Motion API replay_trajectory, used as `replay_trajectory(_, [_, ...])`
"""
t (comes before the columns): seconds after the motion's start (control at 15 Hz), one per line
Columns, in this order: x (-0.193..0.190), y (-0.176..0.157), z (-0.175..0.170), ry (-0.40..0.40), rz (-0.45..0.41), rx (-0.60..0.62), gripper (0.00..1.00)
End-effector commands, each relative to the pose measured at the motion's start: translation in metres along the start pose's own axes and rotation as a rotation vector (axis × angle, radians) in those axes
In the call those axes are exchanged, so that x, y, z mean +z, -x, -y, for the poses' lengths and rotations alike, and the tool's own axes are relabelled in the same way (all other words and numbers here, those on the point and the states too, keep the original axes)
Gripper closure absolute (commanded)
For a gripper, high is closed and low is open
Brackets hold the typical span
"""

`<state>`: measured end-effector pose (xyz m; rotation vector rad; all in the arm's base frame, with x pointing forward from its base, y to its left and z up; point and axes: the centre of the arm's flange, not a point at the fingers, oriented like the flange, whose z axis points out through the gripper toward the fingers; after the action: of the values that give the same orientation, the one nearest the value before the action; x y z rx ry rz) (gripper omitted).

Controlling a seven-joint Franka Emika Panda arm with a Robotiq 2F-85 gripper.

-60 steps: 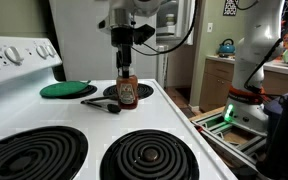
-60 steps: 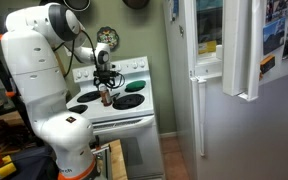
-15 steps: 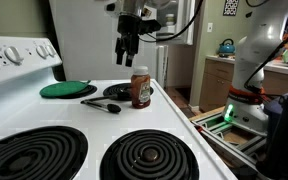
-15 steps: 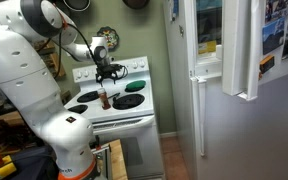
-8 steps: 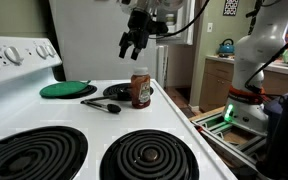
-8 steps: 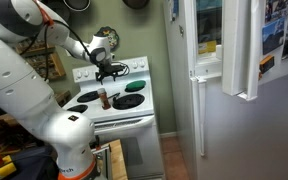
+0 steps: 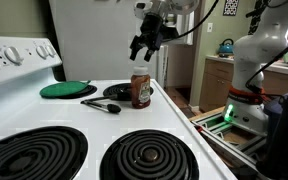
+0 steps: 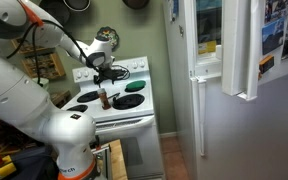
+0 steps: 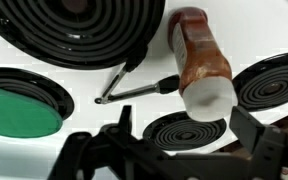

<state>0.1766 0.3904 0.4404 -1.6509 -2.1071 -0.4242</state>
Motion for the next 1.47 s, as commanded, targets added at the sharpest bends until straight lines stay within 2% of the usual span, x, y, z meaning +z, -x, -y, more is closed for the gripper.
replay_trajectory(0.0, [0.01, 0.032, 0.015, -0.051, -0.008, -0.027, 0.0])
replay_trajectory(0.33, [0.03, 0.052, 0.015, -0.077, 0.006, -0.047, 0.0])
replay_trajectory(0.6, [0.047, 0.056, 0.01, -0.118, -0.031, -0.086, 0.0])
replay_trajectory(0.93, [0.07, 0.06, -0.003, -0.158, -0.13, -0.011, 0.0])
replay_trajectory(1.4, [0.093, 0.067, -0.01, -0.199, -0.156, 0.023, 0.0])
